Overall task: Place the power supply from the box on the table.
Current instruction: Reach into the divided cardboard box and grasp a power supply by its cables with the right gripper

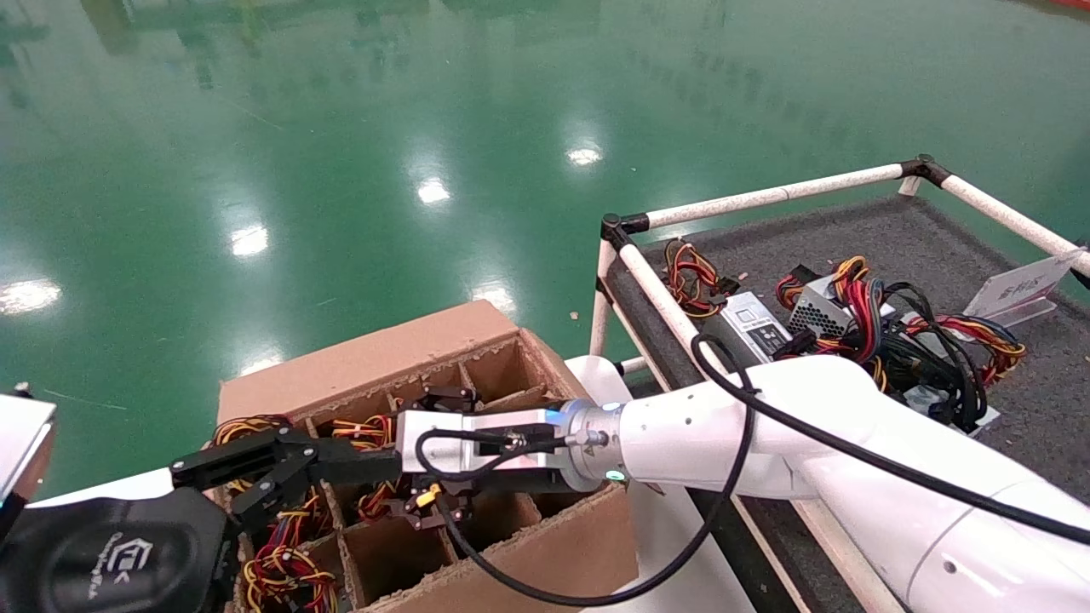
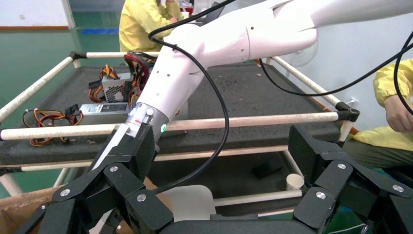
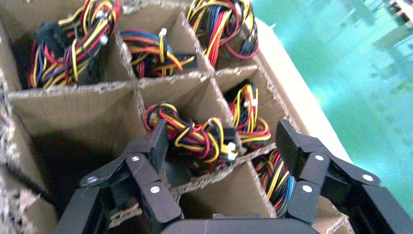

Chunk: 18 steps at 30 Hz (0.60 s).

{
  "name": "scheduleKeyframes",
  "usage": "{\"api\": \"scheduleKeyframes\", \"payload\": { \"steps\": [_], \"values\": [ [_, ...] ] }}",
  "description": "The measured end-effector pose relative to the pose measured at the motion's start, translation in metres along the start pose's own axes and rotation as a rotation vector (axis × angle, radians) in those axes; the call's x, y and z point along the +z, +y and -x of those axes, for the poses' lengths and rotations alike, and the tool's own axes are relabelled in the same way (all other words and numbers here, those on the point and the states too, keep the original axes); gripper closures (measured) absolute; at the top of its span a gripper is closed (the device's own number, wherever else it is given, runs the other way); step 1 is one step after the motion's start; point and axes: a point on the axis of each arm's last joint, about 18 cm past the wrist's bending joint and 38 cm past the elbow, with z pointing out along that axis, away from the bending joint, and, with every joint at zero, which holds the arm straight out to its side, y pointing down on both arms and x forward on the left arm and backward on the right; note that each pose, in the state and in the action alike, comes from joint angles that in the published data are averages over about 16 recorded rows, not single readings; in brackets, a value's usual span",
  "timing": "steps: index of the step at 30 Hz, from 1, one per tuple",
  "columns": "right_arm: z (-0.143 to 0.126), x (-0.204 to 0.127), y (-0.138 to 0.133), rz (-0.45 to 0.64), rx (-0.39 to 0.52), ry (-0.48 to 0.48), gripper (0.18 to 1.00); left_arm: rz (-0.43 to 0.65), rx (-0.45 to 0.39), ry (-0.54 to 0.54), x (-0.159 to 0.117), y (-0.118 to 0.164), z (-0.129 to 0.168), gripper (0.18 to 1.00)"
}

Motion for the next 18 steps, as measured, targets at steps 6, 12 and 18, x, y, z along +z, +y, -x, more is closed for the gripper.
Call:
{"api": "scheduleKeyframes", "payload": {
  "steps": [6, 12, 18],
  "values": [
    [0.0007, 0.0002, 0.0003, 0.004, -0.003, -0.009, 0.405, 0.0, 0.0, 0.0, 0.0, 0.0, 0.0, 0.184],
    [0.0045, 0.0026, -0.0001, 0.006, -0.018, -0.022, 0.539, 0.0, 0.0, 0.0, 0.0, 0.0, 0.0, 0.184],
    [0.0058, 0.0045, -0.0025, 0.003, -0.028, -0.027, 0.689, 0.0, 0.0, 0.0, 0.0, 0.0, 0.0, 0.184]
  ]
}}
